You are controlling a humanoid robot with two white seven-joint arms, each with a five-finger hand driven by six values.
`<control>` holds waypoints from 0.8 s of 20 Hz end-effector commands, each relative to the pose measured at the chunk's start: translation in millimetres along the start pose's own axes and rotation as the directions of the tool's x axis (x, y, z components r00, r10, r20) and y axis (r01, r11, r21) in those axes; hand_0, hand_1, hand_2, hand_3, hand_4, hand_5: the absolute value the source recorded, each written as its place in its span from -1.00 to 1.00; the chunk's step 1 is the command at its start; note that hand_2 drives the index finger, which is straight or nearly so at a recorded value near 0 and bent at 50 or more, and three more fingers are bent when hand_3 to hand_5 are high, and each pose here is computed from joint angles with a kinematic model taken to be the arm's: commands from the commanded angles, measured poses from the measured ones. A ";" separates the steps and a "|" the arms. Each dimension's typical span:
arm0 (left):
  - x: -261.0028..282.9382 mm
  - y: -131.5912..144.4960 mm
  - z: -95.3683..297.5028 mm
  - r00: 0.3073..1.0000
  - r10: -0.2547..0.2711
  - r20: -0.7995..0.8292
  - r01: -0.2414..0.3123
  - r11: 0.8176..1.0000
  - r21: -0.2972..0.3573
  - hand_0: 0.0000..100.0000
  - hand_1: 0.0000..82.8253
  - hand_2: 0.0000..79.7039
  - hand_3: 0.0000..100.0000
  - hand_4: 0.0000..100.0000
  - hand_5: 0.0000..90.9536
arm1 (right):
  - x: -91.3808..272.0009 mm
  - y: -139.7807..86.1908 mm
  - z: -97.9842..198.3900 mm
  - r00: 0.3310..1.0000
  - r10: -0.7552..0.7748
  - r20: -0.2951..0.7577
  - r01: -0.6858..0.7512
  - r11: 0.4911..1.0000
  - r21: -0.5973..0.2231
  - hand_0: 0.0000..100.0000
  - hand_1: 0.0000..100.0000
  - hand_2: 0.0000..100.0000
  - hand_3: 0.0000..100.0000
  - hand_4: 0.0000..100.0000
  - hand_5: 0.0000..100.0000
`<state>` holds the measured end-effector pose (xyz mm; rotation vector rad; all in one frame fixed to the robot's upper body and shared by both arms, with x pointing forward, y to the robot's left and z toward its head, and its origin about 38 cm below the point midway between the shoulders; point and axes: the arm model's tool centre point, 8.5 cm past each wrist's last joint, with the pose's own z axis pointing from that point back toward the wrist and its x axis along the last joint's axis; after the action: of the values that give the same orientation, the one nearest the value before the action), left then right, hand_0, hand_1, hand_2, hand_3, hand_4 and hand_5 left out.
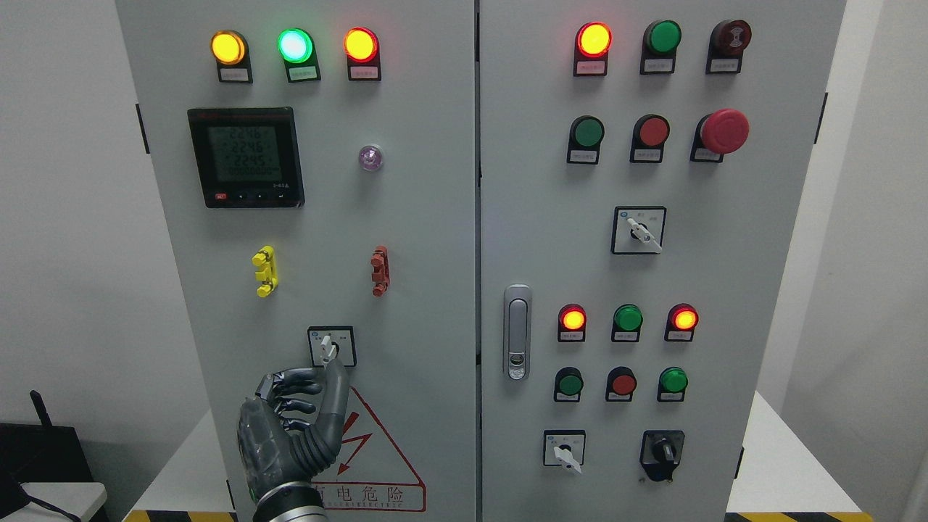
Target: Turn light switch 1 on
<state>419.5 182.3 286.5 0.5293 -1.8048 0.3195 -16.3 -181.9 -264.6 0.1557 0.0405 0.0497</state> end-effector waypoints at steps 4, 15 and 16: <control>7.4 -5.5 -6.4 1.000 -0.005 -0.001 0.005 1.000 -0.001 -0.60 0.28 0.19 0.29 0.45 0.55 | 0.2 0.1 0.0 1.000 -0.017 0.003 0.017 1.000 0.001 -0.76 -0.22 -1.00 -1.00 -1.00 -1.00; 12.0 -6.8 -10.9 0.999 -0.032 -0.031 0.032 0.999 0.002 -0.58 0.24 0.20 0.30 0.46 0.58 | 0.2 0.1 0.0 1.000 -0.017 0.003 0.017 1.000 0.001 -0.76 -0.22 -1.00 -1.00 -1.00 -1.00; 11.7 -6.6 -11.1 0.998 -0.039 -0.041 0.039 0.999 0.002 -0.58 0.24 0.20 0.30 0.46 0.58 | -0.7 0.2 0.0 1.000 -0.017 0.001 0.017 1.000 0.002 -0.76 -0.22 -1.00 -1.00 -1.00 -1.00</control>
<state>427.5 180.2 297.5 0.5502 -1.7644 0.3074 -16.3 -181.9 -264.6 0.1557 0.0405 0.0497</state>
